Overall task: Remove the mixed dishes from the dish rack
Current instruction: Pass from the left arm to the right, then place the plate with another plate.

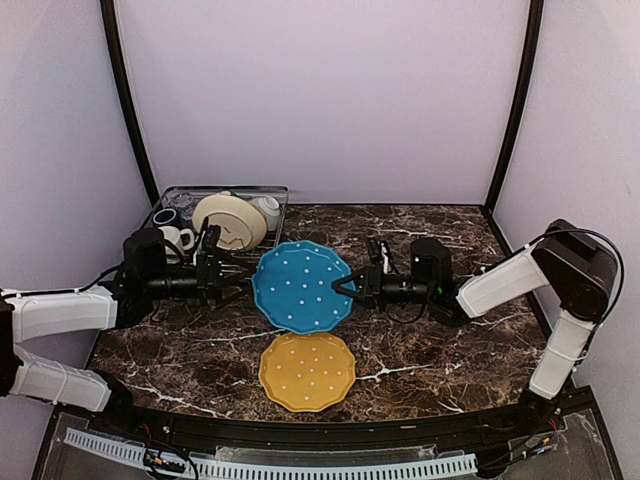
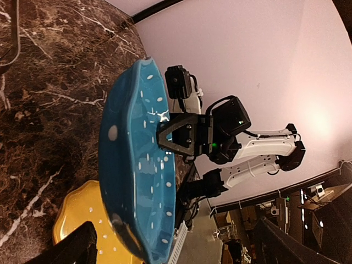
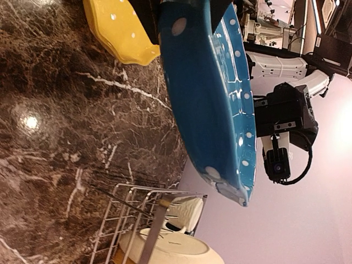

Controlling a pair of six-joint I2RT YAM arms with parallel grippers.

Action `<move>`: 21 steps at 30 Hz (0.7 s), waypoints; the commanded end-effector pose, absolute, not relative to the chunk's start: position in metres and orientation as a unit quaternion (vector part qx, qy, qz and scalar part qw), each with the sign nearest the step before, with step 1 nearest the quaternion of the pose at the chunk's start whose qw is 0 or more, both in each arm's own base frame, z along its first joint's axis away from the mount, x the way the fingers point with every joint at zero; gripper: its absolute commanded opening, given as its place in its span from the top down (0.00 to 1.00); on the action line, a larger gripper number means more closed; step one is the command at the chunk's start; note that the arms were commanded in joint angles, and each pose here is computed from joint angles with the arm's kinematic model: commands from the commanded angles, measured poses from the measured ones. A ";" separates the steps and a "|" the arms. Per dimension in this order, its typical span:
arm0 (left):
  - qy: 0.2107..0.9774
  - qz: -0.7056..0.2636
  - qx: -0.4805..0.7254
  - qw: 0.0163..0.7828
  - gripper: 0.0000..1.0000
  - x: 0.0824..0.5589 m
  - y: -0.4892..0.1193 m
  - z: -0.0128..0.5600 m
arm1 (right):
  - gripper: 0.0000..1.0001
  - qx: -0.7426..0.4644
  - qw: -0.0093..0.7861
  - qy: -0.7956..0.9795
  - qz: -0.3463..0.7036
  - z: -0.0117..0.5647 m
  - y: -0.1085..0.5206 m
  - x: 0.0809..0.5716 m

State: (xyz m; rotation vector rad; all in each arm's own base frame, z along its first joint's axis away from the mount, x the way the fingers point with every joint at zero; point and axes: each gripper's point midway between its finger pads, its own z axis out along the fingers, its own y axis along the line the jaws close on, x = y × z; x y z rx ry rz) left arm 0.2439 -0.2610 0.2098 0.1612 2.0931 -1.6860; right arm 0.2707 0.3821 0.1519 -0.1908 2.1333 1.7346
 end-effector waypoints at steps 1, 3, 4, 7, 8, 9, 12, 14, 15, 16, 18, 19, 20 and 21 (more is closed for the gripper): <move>0.798 -0.546 0.026 0.256 0.01 0.245 -0.240 0.181 | 1.00 -0.101 0.231 0.703 0.665 0.201 0.367 0.266; 0.821 -0.503 0.018 0.268 0.01 0.245 -0.228 0.171 | 1.00 -0.105 0.222 0.710 0.660 0.193 0.359 0.261; 0.838 -0.481 0.009 0.259 0.01 0.242 -0.222 0.163 | 1.00 -0.109 0.218 0.716 0.655 0.188 0.357 0.258; 0.863 -0.422 0.007 0.279 0.01 0.240 -0.204 0.162 | 1.00 -0.133 0.196 0.739 0.631 0.169 0.359 0.247; 0.862 -0.417 0.010 0.289 0.01 0.243 -0.202 0.171 | 1.00 -0.139 0.193 0.743 0.626 0.165 0.360 0.242; 0.868 -0.399 0.011 0.295 0.01 0.242 -0.196 0.172 | 1.00 -0.144 0.189 0.745 0.624 0.161 0.361 0.237; 0.866 -0.374 0.025 0.330 0.01 0.250 -0.190 0.199 | 1.00 -0.150 0.185 0.750 0.617 0.154 0.365 0.228; 0.867 -0.357 0.026 0.348 0.01 0.257 -0.186 0.213 | 1.00 -0.152 0.188 0.754 0.611 0.149 0.368 0.224; 0.868 -0.350 0.022 0.352 0.01 0.260 -0.184 0.215 | 1.00 -0.154 0.188 0.757 0.606 0.146 0.370 0.221; 0.863 -0.352 0.022 0.361 0.01 0.263 -0.185 0.224 | 1.00 -0.158 0.188 0.761 0.600 0.143 0.373 0.220; 0.857 -0.360 0.017 0.368 0.01 0.269 -0.188 0.232 | 1.00 -0.161 0.184 0.771 0.588 0.136 0.378 0.216; 0.854 -0.366 0.016 0.370 0.01 0.272 -0.190 0.235 | 1.00 -0.157 0.182 0.777 0.582 0.132 0.379 0.216; 0.854 -0.369 0.011 0.365 0.01 0.273 -0.192 0.233 | 1.00 -0.152 0.182 0.780 0.579 0.130 0.380 0.215; 0.853 -0.375 0.012 0.364 0.01 0.274 -0.194 0.234 | 1.00 -0.145 0.184 0.783 0.576 0.129 0.381 0.215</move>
